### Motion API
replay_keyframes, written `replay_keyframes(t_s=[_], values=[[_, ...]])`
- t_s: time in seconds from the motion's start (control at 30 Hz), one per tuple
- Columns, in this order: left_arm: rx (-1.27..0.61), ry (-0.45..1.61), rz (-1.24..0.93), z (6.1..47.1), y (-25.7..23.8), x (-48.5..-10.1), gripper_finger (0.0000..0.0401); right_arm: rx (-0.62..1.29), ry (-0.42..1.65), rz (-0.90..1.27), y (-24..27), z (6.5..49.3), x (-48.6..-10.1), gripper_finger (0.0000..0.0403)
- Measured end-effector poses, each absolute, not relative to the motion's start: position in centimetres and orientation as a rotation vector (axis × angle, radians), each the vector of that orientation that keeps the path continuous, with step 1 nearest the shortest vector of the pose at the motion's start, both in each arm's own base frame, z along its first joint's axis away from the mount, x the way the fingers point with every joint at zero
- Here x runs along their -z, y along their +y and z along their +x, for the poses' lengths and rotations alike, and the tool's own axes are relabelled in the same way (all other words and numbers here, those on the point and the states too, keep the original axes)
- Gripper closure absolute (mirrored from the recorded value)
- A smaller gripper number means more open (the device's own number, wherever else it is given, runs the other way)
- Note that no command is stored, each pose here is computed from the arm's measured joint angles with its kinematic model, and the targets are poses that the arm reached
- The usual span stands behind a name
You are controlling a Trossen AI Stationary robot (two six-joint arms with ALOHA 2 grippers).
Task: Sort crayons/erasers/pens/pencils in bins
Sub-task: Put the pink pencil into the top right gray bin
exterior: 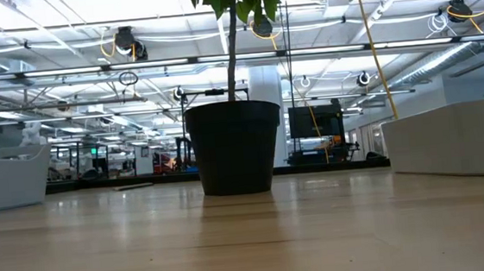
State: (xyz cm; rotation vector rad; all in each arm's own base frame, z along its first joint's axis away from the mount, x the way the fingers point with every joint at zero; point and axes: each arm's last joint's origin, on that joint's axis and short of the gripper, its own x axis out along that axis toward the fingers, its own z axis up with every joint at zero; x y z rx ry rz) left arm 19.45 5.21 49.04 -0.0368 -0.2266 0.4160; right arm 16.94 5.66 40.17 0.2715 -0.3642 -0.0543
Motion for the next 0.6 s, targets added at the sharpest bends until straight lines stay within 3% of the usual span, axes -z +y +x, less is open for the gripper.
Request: replay_keyframes(t_s=[0.2, 0.4, 0.6], values=[[-0.26, -0.219, -0.008, 24.5, 3.6, -51.2, 0.0387, 0.075, -0.412, 0.054, 7.5, 21.1, -43.7, 0.0244], [-0.028, -0.267, 0.027, 27.8, 0.9, -52.7, 0.0387, 0.132, -0.551, -0.019, 8.1, 23.1, -45.3, 0.0197], [0.122, -0.305, 0.065, 31.7, -2.3, -52.1, 0.0388, 0.137, -0.607, 0.052, 8.1, 24.4, -45.0, 0.02]])
